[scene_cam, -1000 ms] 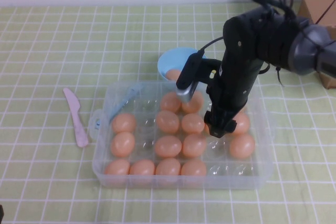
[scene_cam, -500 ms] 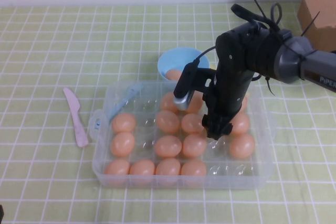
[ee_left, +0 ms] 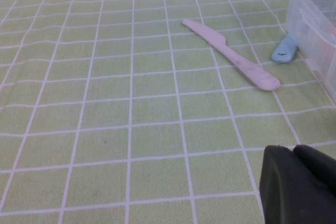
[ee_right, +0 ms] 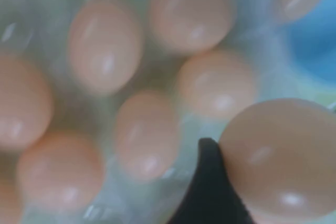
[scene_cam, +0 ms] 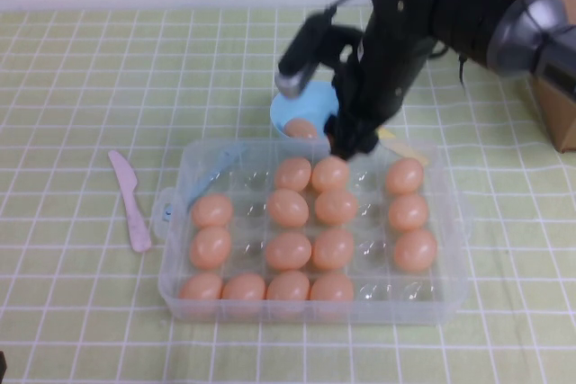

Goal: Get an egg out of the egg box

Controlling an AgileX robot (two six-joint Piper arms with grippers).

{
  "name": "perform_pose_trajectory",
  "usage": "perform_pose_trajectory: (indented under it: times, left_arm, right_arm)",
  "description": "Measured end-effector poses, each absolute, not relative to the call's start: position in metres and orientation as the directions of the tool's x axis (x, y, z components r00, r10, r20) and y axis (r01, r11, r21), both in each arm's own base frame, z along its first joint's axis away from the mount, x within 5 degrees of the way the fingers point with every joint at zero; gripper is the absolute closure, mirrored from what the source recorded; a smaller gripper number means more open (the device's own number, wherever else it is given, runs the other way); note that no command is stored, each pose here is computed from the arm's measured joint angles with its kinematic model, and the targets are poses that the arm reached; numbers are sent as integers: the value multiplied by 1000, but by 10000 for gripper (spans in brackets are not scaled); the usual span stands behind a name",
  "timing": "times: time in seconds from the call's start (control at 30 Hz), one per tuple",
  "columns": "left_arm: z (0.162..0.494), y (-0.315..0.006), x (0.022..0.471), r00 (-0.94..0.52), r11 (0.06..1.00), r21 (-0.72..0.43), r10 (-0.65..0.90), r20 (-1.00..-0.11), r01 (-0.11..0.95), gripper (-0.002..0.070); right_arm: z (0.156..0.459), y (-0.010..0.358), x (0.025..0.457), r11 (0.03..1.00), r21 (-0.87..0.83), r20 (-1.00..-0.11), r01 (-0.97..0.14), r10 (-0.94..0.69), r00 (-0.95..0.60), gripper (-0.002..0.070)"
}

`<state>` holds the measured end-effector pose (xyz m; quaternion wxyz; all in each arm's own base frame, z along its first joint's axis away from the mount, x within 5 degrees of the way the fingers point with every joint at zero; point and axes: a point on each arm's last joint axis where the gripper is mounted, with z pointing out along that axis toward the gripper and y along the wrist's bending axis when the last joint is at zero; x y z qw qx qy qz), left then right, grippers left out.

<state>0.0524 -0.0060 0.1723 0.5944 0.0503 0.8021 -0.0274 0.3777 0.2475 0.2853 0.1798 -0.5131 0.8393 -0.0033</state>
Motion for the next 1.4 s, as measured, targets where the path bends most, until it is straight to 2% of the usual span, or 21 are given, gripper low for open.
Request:
perform_pose_trajectory:
  times: [0.13,0.23,0.3,0.53,0.63,0.8,0.93,1.0,1.1,1.17,1.23,1.3,1.4]
  left_arm:
    - [172,-6,52,-288,993,16,48,-956,113,678]
    - [172,-6,52,-288,993,16,48,-956,113,678]
    - [172,-6,52,-288,993,16,48,-956,113,678]
    - [172,-6,52,-288,993,16,48,-956,113,678]
    - [172,-6,52,-288,993,16,48,-956,113,678]
    - [172,-6,52,-288,993,16,48,-956,113,678]
    - [172,-6,52,-288,993,16,48,-956,113,678]
    - [172,-6,52,-288,993,16,48,-956,113,678]
    - [172,-6,52,-288,993,16,48,-956,113,678]
    - [172,-6,52,-288,993,16,48,-956,113,678]
    - [172,-6,52,-288,993,16,48,-956,113,678]
    - [172,-6,52,-288,993,16,48,-956,113,678]
    - [172,-6,52,-288,993,16,48,-956,113,678]
  right_arm:
    - [304,252,395,562,-246,-473,-790,-781,-408,239]
    - [300,255,413,636,-258,-588,-727,-701,-404,239]
    - [289,257,425,663,-260,-632,-702,-667,-396,239]
    - [242,256,450,692,-239,-619,-681,-649,-442,239]
    - [231,251,457,719,-220,-623,-659,-624,-473,239]
    - [230,247,461,744,-204,-634,-636,-595,-494,192]
    - [235,245,459,746,-200,-627,-635,-596,-502,188]
    - [247,243,455,749,-199,-633,-631,-590,-501,199]
    - [271,240,448,757,-200,-659,-622,-574,-487,251]
    - [291,237,439,770,-186,-675,-610,-551,-491,344]
    - [310,236,429,785,-169,-688,-597,-527,-498,490]
    - [325,236,414,791,-153,-707,-592,-507,-493,596]
    - [333,236,389,792,-136,-740,-595,-480,-470,664]
